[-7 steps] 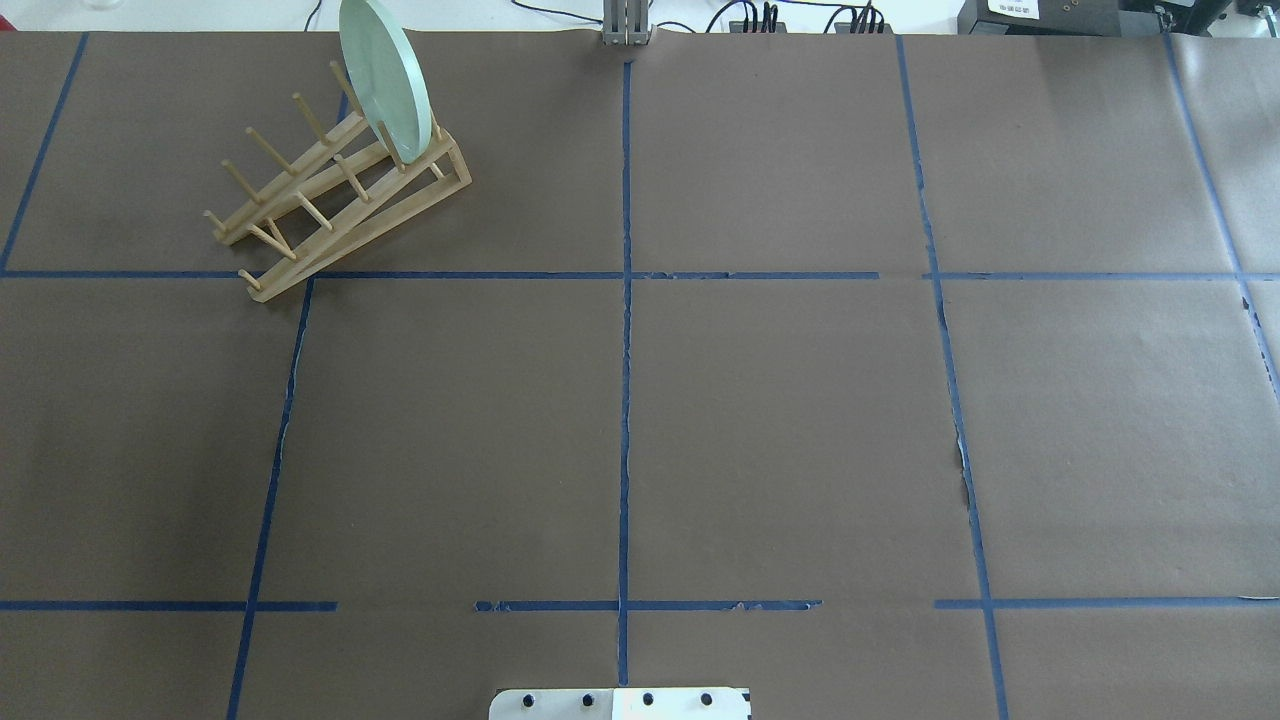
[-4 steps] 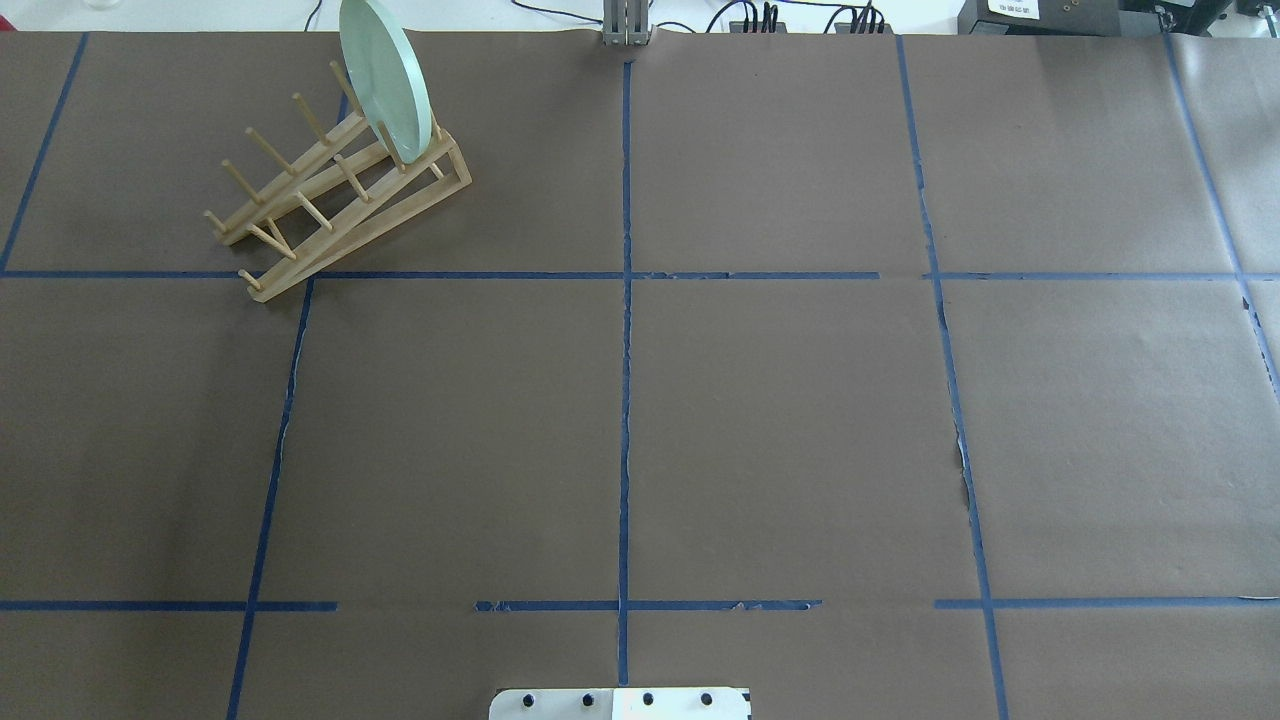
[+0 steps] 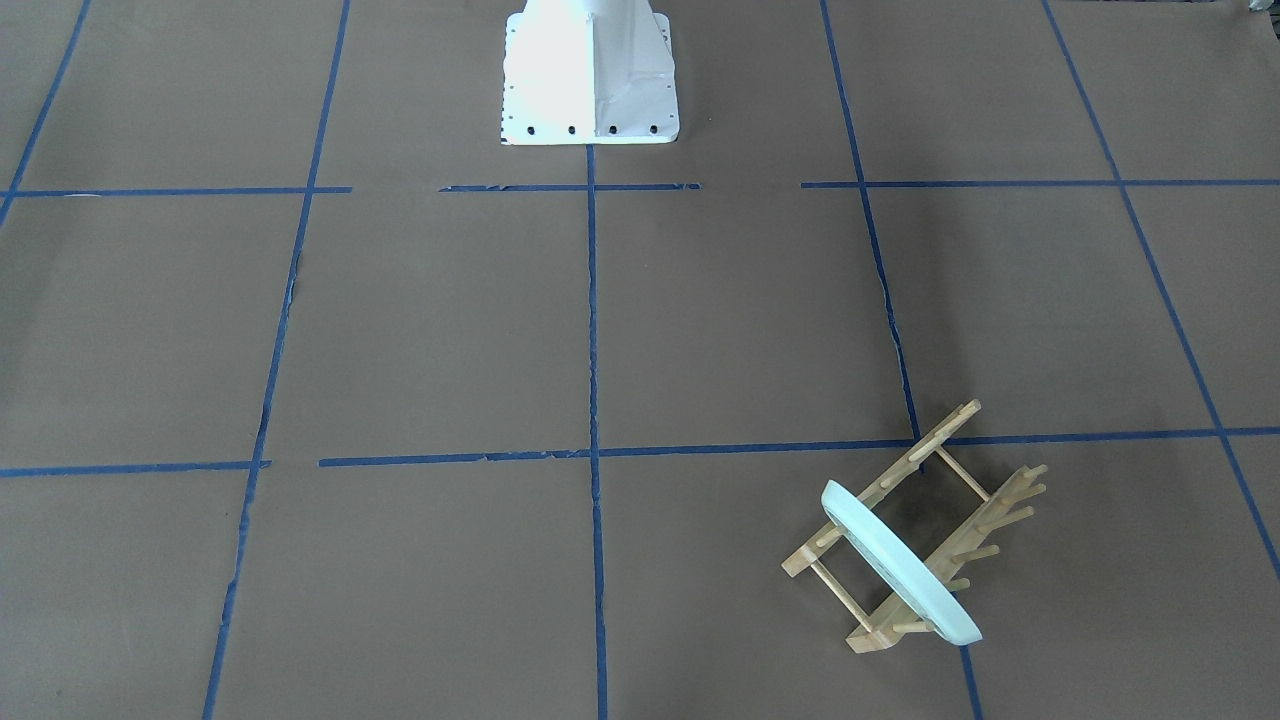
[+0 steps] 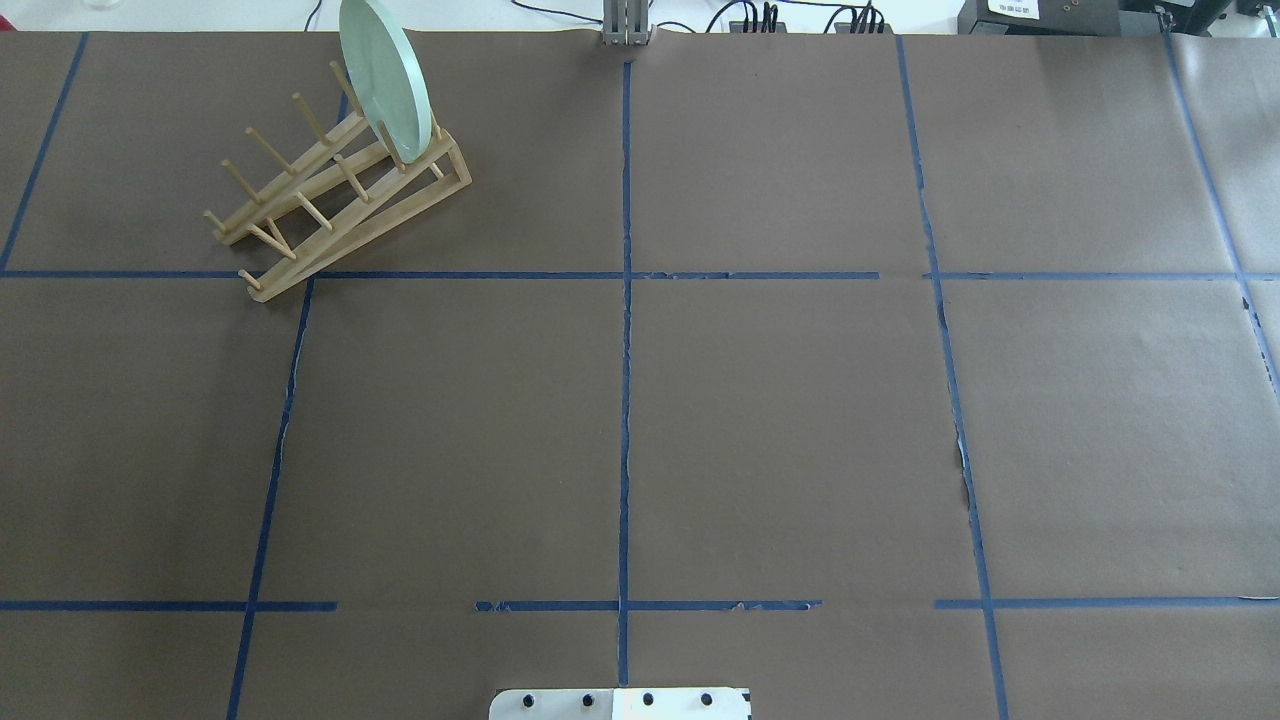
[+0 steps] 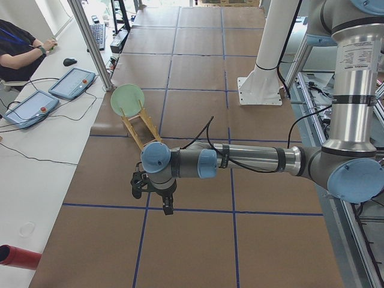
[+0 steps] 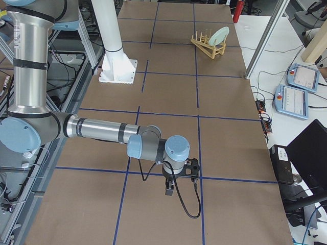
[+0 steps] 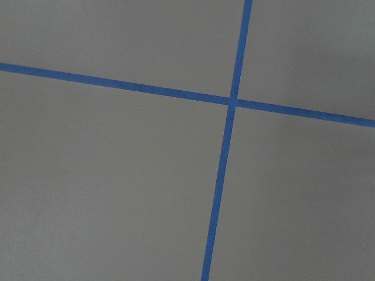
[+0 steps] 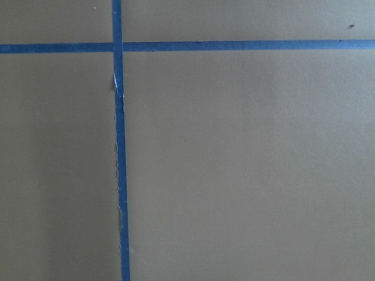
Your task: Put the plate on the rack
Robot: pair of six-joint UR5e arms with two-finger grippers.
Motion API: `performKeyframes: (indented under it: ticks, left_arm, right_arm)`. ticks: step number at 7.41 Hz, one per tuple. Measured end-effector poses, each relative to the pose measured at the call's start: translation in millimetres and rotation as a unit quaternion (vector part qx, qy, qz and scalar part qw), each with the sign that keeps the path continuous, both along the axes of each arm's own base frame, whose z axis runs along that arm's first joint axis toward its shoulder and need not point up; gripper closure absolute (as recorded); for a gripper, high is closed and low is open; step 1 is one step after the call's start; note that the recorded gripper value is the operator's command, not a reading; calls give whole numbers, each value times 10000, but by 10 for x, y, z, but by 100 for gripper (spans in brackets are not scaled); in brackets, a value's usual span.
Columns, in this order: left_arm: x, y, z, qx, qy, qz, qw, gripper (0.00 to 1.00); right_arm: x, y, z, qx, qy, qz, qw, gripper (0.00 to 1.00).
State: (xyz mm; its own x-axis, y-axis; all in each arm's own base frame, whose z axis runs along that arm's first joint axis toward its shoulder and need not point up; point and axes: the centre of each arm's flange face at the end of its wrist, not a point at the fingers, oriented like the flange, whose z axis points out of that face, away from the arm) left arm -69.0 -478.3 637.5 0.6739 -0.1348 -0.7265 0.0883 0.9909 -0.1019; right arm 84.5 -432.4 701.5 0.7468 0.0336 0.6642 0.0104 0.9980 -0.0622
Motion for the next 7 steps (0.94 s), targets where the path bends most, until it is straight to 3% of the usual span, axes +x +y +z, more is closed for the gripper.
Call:
performKeyframes:
  ticks: [7]
  left_arm:
    - [-1,162,118,92,-10,187,9998,0]
  right_arm:
    - [2,0,0,1,0,2,10000,0]
